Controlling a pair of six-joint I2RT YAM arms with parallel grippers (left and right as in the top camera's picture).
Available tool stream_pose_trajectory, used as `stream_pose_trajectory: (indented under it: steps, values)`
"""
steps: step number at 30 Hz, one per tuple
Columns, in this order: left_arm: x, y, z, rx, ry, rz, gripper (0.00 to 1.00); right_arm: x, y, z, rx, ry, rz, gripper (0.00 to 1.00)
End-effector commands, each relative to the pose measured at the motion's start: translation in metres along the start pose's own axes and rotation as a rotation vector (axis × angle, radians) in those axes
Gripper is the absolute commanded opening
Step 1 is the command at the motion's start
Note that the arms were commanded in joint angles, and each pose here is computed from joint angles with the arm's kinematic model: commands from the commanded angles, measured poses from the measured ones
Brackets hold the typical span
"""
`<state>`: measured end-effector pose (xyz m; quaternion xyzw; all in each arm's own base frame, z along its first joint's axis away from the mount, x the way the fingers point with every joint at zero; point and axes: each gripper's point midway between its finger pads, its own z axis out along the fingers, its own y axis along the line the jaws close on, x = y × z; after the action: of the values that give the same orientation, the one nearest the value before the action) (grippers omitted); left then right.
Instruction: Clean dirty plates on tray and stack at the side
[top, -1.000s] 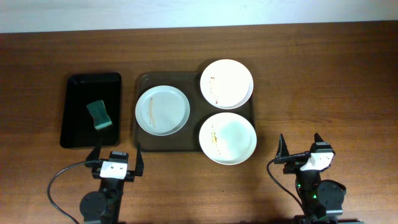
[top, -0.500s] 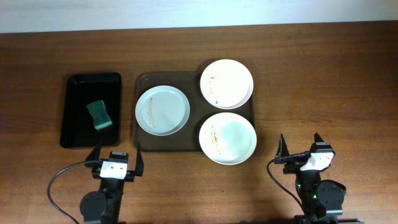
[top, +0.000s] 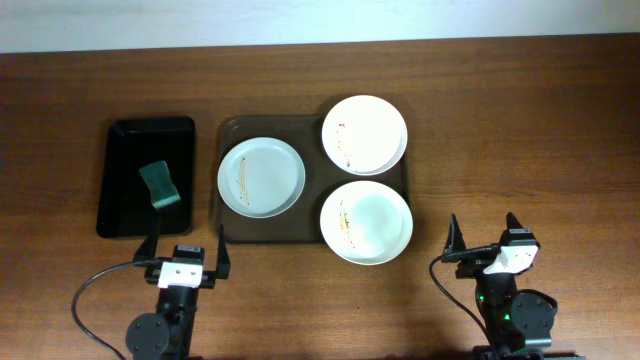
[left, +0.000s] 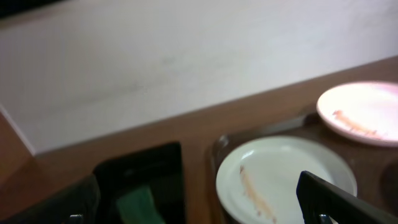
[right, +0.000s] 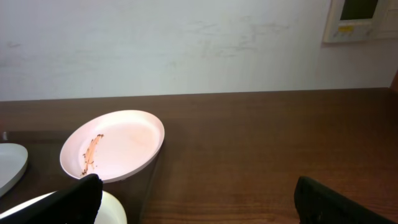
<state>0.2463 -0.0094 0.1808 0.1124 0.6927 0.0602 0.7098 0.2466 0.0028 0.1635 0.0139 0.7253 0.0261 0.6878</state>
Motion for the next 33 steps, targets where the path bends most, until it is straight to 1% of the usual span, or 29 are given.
stream_pose_trajectory:
  steps: [1,4,8,11,14,16,17,19,20,24,27,29,30,33]
  values:
    - [-0.014,-0.008,-0.001,0.054,-0.064,-0.051,0.99,-0.019,0.003,-0.003,-0.011,-0.045,0.003,0.98]
    - [-0.022,-0.007,-0.002,0.053,-0.078,-0.117,0.99,-0.045,0.008,-0.010,-0.031,-0.088,0.001,0.98]
    - [-0.041,-0.002,-0.004,0.049,-0.104,-0.128,0.99,-0.072,0.009,-0.017,-0.033,-0.110,0.000,0.98]
    - [-0.067,0.004,-0.004,0.049,-0.112,-0.126,0.99,-0.087,0.013,-0.020,-0.050,-0.098,-0.001,0.98]
    - [-0.096,0.012,0.004,0.055,-0.078,-0.131,0.99,-0.112,0.025,-0.018,-0.112,-0.089,-0.004,0.98]
    - [-0.117,0.018,0.010,0.061,-0.063,-0.135,0.99,-0.126,0.026,-0.016,-0.110,-0.067,-0.002,0.99]
    - [-0.133,0.023,0.016,0.066,-0.031,-0.142,0.99,-0.139,0.027,-0.013,-0.107,-0.029,0.000,0.98]
    - [-0.148,0.028,0.026,0.079,0.040,-0.154,0.99,-0.153,0.027,-0.006,-0.103,0.056,0.007,0.98]
    - [-0.154,0.031,0.037,0.094,0.126,-0.168,0.99,-0.159,0.028,0.000,-0.104,0.118,0.011,0.98]
    - [-0.161,0.036,0.064,0.133,0.356,-0.204,0.99,-0.176,0.042,0.023,-0.172,0.287,0.035,0.98]
    - [-0.157,0.037,0.083,0.165,0.543,-0.232,0.99,-0.178,0.062,0.045,-0.278,0.462,0.081,0.98]
    - [-0.150,0.030,0.092,0.223,0.669,-0.265,0.99,-0.174,0.074,0.062,-0.344,0.571,0.121,0.98]
    - [-0.144,0.025,0.097,0.252,0.730,-0.284,0.99,-0.169,0.084,0.074,-0.397,0.642,0.151,0.98]
    - [-0.117,0.017,0.104,0.294,0.897,-0.321,0.99,-0.151,0.118,0.095,-0.532,0.781,0.199,0.98]
